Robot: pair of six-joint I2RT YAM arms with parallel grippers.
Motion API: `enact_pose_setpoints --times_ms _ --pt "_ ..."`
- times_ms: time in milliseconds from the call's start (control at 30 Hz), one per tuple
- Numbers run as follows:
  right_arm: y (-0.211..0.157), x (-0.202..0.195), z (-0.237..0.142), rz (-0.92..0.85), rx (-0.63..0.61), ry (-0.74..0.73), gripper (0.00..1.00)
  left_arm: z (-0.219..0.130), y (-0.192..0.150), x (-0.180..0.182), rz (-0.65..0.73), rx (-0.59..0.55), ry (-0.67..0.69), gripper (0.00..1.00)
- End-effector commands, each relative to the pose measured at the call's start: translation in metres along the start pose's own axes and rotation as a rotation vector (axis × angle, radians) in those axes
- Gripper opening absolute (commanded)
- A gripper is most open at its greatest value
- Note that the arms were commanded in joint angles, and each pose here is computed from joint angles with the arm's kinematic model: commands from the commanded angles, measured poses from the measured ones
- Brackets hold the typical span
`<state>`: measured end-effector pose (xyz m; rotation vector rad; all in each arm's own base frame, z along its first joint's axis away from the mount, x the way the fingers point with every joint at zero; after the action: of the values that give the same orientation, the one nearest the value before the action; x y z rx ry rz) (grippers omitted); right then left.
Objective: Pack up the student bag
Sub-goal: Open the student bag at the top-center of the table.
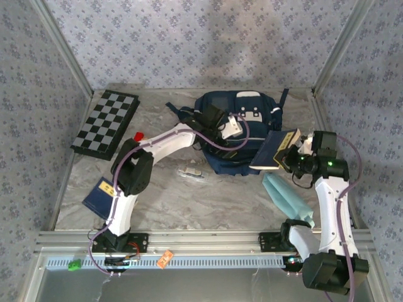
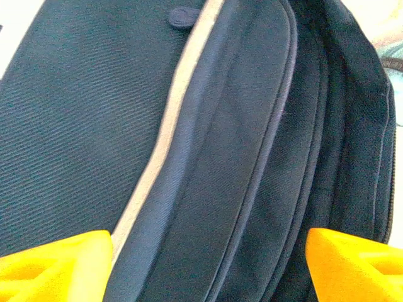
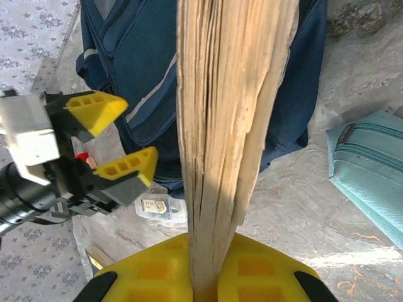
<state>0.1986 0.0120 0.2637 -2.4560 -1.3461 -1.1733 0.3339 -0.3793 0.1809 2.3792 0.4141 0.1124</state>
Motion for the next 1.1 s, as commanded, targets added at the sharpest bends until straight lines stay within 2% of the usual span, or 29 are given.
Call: enact_pose_setpoints --times_ms 0,100,300,367,600,967,1067 --pt "-0.001 0.003 -0.005 -0.026 -0.002 0.046 0.0 0.01 0.008 -0.013 0.1 0.041 -0.004 0.8" --pt "-0.001 0.002 -0.004 -0.021 0.003 0.06 0.0 0.026 0.009 -0.011 0.116 0.061 0.025 0.79" --pt "0.003 0.004 -0.005 -0.031 -0.017 0.077 0.0 0.04 0.018 0.003 0.097 0.078 0.093 0.62" --pt "0.003 0.005 -0.005 -0.035 -0.02 0.084 0.0 0.041 0.02 0.004 0.095 0.081 0.094 0.45" --pt "0.002 0.007 -0.009 -0.028 -0.005 0.09 0.0 0.03 0.029 0.007 0.076 0.068 0.129 0.01" --pt "-0.007 0.014 -0.028 -0.033 0.032 0.074 0.0 -0.068 0.091 0.035 -0.1 -0.203 0.27 0.0" --pt "-0.012 0.012 -0.028 -0.015 0.056 0.072 0.0 -0.083 0.102 0.043 -0.131 -0.226 0.357 0.0"
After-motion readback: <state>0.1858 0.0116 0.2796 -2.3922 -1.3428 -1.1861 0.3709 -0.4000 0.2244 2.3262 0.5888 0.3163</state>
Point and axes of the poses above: each hand's point on the last joint's axis, 136 mm out from that joint toward the fingers, its own z axis out along the fingers, its own x axis along the line the jaws close on, y = z × x, the point moved 8 cm from there along -z, back along the fingers, and after that the axes turned 2 degrees about -z, right-handed, at the moved point
